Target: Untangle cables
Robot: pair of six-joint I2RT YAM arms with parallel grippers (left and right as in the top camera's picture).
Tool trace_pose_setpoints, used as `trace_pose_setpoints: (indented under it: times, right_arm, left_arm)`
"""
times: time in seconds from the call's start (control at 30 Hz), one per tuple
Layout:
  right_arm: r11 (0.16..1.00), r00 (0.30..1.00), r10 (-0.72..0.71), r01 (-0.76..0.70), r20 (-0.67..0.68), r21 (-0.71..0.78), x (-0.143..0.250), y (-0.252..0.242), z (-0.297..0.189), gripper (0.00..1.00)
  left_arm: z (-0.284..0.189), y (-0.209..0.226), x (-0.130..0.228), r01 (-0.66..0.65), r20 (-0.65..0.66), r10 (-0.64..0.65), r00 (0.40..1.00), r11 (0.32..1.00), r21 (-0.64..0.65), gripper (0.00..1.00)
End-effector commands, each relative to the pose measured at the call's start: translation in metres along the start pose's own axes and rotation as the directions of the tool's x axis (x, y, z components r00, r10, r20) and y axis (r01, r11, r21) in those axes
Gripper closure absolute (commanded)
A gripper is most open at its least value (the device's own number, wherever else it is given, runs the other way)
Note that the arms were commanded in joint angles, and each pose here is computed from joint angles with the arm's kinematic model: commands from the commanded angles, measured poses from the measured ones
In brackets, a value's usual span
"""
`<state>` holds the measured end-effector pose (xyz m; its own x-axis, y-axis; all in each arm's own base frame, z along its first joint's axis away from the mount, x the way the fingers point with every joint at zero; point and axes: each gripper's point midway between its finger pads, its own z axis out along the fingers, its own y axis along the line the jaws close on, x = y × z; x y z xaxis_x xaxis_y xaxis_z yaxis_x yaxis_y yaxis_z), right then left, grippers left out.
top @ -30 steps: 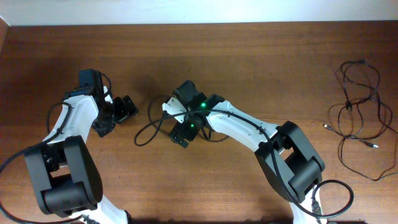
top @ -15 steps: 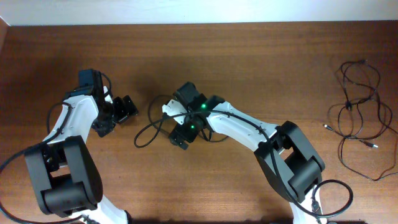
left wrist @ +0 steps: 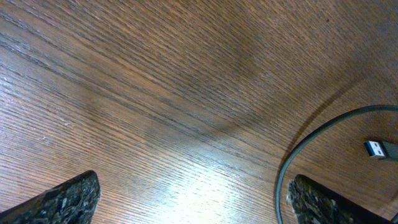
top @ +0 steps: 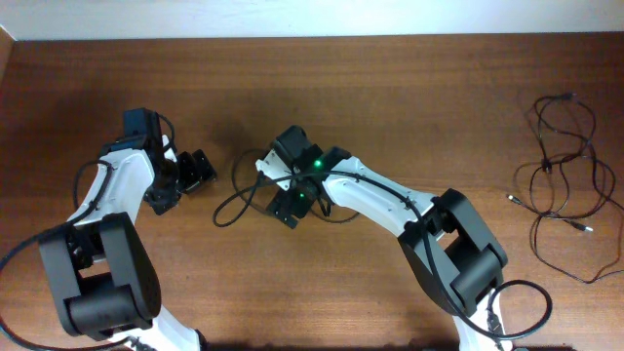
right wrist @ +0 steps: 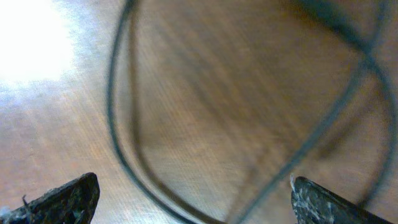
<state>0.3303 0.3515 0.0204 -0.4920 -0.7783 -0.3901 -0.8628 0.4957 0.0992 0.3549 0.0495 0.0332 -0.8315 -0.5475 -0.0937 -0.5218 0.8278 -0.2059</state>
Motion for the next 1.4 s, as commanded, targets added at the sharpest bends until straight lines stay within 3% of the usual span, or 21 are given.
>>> trace_pose_setpoints:
  times: [0.0, 0.93, 1.17, 1.37]
  right_arm:
    - [0.988, 1.0, -0.002, 0.005, 0.019, -0.157, -0.005, 0.027, 0.002, 0.02]
    - [0.985, 1.0, -0.026, 0.023, -0.017, -0.17, 0.001, 0.043, 0.005, 0.02]
    - [0.987, 0.998, -0.041, 0.047, 0.046, -0.155, -0.014, 0.04, 0.006, 0.0]
    - [0.983, 0.994, -0.086, 0.095, 0.064, -0.156, -0.021, 0.059, 0.011, 0.22]
  left_arm:
    - [-0.008, -0.004, -0.005, 0.0, 0.024, 0.0, 1.0, 1.0, 0.017, 0.01]
    - [-0.008, -0.004, -0.005, 0.0, 0.024, 0.0, 1.0, 1.0, 0.017, 0.01]
    - [-0.008, -0.004, -0.005, 0.0, 0.023, -0.001, 1.0, 1.0, 0.017, 0.01]
    - [-0.008, -0.004, -0.005, 0.0, 0.024, 0.0, 1.0, 1.0, 0.017, 0.01]
